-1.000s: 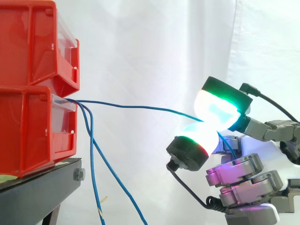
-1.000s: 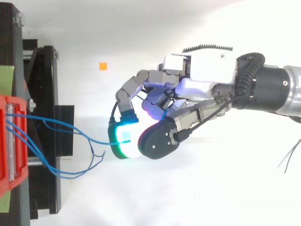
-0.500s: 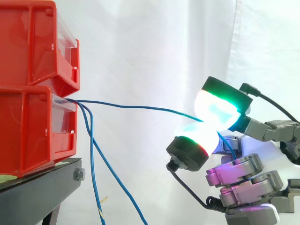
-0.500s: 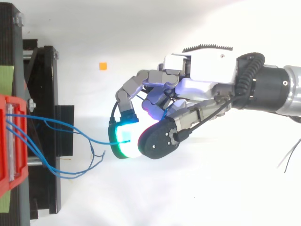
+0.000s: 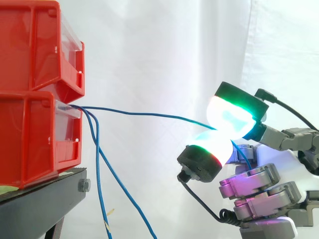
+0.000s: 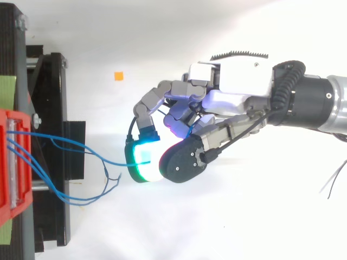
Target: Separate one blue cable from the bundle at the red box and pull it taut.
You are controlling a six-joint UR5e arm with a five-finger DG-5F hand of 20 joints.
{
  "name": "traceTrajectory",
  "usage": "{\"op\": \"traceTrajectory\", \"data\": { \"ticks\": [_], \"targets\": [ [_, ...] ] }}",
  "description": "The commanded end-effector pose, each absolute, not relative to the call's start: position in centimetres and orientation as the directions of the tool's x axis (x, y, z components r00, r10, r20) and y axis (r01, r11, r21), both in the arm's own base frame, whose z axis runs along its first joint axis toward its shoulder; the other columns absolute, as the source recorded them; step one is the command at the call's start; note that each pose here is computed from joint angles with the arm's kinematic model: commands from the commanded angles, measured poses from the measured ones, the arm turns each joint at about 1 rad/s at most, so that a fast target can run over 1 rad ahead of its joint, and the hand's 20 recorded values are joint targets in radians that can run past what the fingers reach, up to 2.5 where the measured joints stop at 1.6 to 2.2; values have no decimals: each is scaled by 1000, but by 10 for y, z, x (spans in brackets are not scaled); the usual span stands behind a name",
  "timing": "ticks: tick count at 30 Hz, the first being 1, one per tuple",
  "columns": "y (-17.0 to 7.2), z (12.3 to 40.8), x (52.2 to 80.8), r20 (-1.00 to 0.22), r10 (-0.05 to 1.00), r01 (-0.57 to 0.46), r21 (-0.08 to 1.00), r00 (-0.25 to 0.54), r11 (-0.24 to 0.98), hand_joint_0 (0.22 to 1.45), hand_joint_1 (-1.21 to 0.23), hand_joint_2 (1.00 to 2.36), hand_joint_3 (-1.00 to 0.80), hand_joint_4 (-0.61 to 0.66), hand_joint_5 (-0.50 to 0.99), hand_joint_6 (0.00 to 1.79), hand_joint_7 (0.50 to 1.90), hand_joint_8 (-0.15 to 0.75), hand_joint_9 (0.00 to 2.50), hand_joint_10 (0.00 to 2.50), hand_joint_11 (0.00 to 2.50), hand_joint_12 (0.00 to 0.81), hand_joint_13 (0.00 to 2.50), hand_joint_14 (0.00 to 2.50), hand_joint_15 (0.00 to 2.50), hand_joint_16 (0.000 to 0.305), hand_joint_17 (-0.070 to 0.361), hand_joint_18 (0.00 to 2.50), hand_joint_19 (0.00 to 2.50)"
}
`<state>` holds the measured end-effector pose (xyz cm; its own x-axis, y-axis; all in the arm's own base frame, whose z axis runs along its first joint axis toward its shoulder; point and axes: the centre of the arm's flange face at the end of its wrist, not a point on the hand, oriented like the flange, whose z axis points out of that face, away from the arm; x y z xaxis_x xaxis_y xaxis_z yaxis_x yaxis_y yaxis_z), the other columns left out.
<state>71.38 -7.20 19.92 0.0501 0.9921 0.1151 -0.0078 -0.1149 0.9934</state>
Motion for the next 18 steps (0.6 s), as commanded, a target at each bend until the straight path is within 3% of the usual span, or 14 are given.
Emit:
{"op": "traceTrajectory", "data": {
  "ticks": [1,18],
  "targets": [
    [-72,199,714,115,992,-7,993,50,-115,820,-798,1012,-338,-207,-185,953,1191,302,881,2500,1695,361,1044,2256,1316,43,96,1182,1195],
    [-72,199,714,115,992,-7,993,50,-115,820,-798,1011,-338,-208,-184,953,1183,302,883,2500,1697,360,1043,2252,1316,43,96,1182,1188]
  ]
}}
